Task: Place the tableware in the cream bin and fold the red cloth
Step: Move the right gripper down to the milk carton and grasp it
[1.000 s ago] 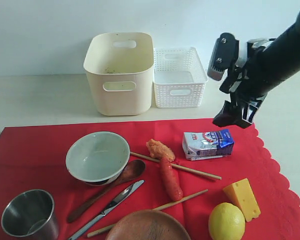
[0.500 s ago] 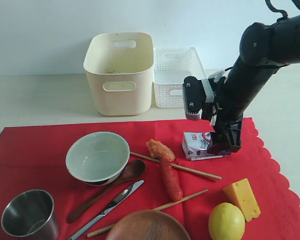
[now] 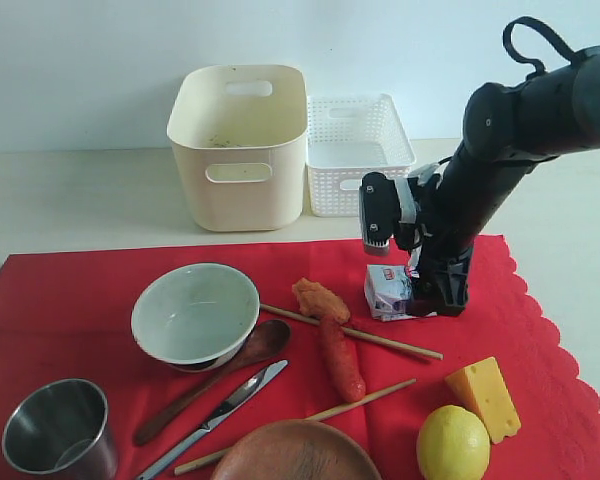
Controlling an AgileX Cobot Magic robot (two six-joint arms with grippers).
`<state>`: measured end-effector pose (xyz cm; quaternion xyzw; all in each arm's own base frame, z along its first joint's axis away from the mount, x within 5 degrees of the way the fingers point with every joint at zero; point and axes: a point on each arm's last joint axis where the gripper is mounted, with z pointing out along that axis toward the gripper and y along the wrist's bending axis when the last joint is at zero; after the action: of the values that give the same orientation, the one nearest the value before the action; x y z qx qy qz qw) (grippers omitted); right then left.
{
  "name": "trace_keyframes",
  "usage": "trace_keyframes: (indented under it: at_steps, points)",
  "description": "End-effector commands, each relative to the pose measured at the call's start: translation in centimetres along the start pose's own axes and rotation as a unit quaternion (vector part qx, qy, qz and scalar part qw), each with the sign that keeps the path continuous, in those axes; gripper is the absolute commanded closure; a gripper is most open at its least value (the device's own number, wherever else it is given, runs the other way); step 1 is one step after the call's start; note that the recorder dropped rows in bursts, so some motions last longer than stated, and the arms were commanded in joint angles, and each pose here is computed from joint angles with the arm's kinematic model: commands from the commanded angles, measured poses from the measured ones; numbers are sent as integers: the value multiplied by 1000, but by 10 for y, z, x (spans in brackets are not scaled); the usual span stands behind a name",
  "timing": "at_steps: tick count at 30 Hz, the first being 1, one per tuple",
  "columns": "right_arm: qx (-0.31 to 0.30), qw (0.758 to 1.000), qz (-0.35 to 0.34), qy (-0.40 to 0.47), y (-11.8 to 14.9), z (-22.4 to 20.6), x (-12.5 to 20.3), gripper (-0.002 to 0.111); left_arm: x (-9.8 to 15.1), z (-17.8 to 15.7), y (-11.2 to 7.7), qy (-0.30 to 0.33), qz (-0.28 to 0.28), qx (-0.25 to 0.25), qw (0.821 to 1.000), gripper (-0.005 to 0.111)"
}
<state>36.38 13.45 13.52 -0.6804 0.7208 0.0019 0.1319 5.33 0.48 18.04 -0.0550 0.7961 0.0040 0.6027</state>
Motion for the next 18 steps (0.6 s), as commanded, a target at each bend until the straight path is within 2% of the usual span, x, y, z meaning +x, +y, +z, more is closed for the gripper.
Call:
trace_keyframes:
  at_steps: [1,5,7,10,15,17,18]
  points:
    - [-2,1000,4,3,-1,8,0,27,-1,0,0,-6,3,2,1000,106]
    - [-8,1000,4,6,-1,14,1,28,-1,0,0,-6,3,2,1000,106]
    - [-10,1000,5,6,0,15,1,33,-1,0,0,-6,3,2,1000,106]
    - [-11,1000,5,7,0,16,1,53,-1,0,0,-6,3,2,1000,106]
    - [-11,1000,5,7,0,16,1,94,-1,0,0,-6,3,2,1000,106]
    - [-10,1000,5,6,0,15,1,106,-1,0,0,-6,3,2,1000,106]
    - [-10,1000,10,6,0,15,1,108,-1,0,0,-6,3,2,1000,106]
